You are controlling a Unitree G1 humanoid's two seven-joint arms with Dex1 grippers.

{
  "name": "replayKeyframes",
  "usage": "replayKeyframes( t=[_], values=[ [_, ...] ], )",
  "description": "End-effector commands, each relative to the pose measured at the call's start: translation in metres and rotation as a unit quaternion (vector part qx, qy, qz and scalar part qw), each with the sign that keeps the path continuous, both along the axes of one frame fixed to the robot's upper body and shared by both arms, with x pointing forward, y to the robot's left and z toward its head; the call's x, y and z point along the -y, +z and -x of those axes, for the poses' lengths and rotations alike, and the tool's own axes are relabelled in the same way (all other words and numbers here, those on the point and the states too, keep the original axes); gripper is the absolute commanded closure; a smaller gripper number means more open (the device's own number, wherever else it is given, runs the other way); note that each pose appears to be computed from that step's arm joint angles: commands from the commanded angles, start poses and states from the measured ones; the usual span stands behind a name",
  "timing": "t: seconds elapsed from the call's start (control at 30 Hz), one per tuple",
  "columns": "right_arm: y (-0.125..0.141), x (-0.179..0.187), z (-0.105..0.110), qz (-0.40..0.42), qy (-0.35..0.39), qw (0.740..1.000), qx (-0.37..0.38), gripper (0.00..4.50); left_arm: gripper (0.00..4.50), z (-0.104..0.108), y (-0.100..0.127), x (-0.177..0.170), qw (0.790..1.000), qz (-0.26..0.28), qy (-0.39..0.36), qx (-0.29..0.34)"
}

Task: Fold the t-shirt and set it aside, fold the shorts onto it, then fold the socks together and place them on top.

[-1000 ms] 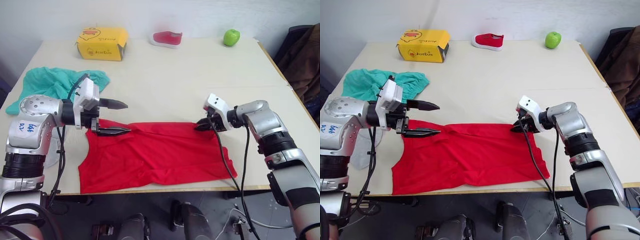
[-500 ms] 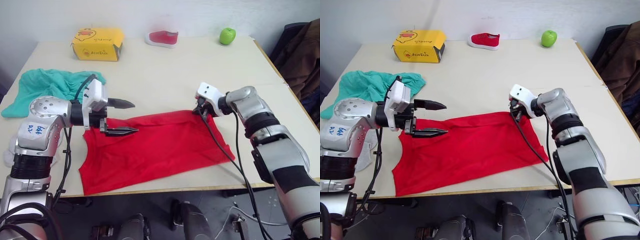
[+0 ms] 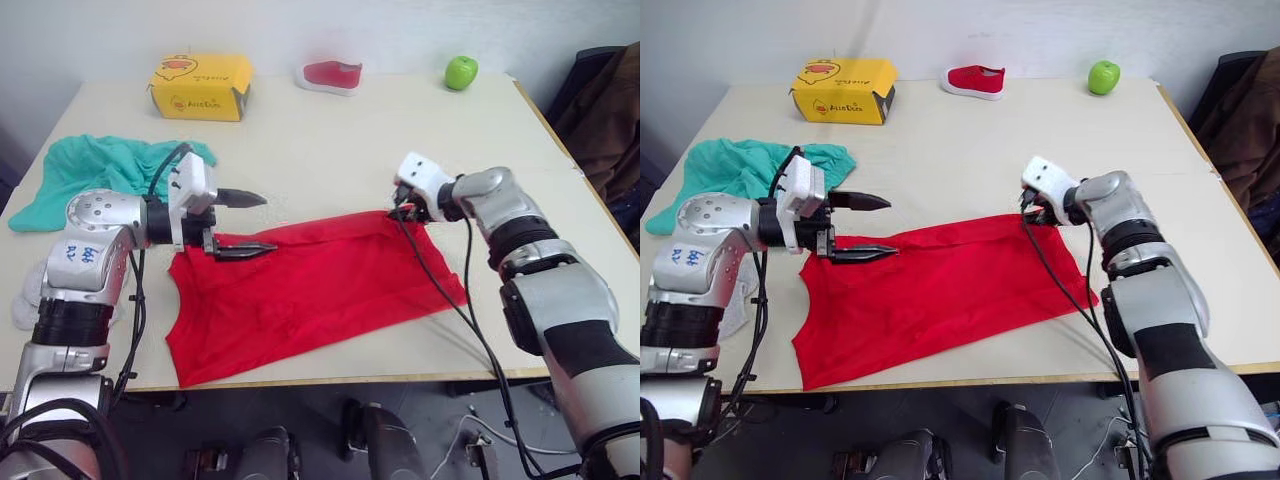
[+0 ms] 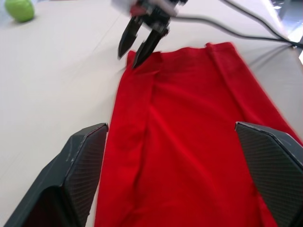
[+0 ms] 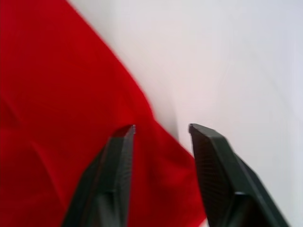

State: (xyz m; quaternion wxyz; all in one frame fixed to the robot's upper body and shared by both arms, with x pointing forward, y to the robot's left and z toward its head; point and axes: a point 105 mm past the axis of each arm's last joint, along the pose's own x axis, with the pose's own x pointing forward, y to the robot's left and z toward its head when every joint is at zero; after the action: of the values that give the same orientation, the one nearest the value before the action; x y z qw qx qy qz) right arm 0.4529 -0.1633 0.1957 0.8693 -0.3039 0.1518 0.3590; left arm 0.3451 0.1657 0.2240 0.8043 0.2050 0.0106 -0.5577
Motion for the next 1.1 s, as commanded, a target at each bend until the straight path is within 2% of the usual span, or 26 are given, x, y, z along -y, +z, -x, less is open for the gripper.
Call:
replayKeyframes(
  t=[0.03, 0.17, 0.27, 0.37, 0.53, 0.73, 1.0, 1.1],
  values=[
    [0.042, 0.015, 0.029, -0.083, 0.022, 0.996, 0.017, 1.29, 0.00, -0.020, -0.002, -0.021, 0.999, -0.023, 0.031, -0.002],
    [0.034, 0.024, 0.097, -0.140, -0.023, 0.989, -0.033, 0.05, 0.00, -0.042, -0.014, -0.039, 0.996, -0.055, 0.068, -0.018],
    [0.023, 0.028, 0.136, -0.188, -0.094, 0.975, -0.073, 0.05, 0.00, -0.055, -0.018, -0.045, 0.993, -0.073, 0.091, -0.023],
    [0.010, 0.032, 0.160, -0.232, -0.160, 0.955, -0.095, 0.05, 0.00, -0.062, -0.021, -0.046, 0.990, -0.086, 0.105, -0.032],
    [-0.043, 0.029, 0.194, -0.287, -0.217, 0.923, -0.133, 0.05, 0.00, -0.068, -0.040, -0.045, 0.982, -0.142, 0.116, -0.037],
    [-0.070, 0.029, 0.206, -0.323, -0.281, 0.891, -0.150, 0.05, 0.00, -0.070, -0.052, -0.046, 0.976, -0.173, 0.124, -0.040],
    [-0.093, 0.013, 0.217, -0.371, -0.294, 0.858, -0.201, 0.05, 0.00, -0.070, -0.062, -0.046, 0.974, -0.182, 0.127, -0.046],
    [-0.097, 0.011, 0.209, -0.396, -0.305, 0.838, -0.216, 0.00, 0.62, -0.069, -0.064, -0.045, 0.974, -0.184, 0.123, -0.047]
  ],
)
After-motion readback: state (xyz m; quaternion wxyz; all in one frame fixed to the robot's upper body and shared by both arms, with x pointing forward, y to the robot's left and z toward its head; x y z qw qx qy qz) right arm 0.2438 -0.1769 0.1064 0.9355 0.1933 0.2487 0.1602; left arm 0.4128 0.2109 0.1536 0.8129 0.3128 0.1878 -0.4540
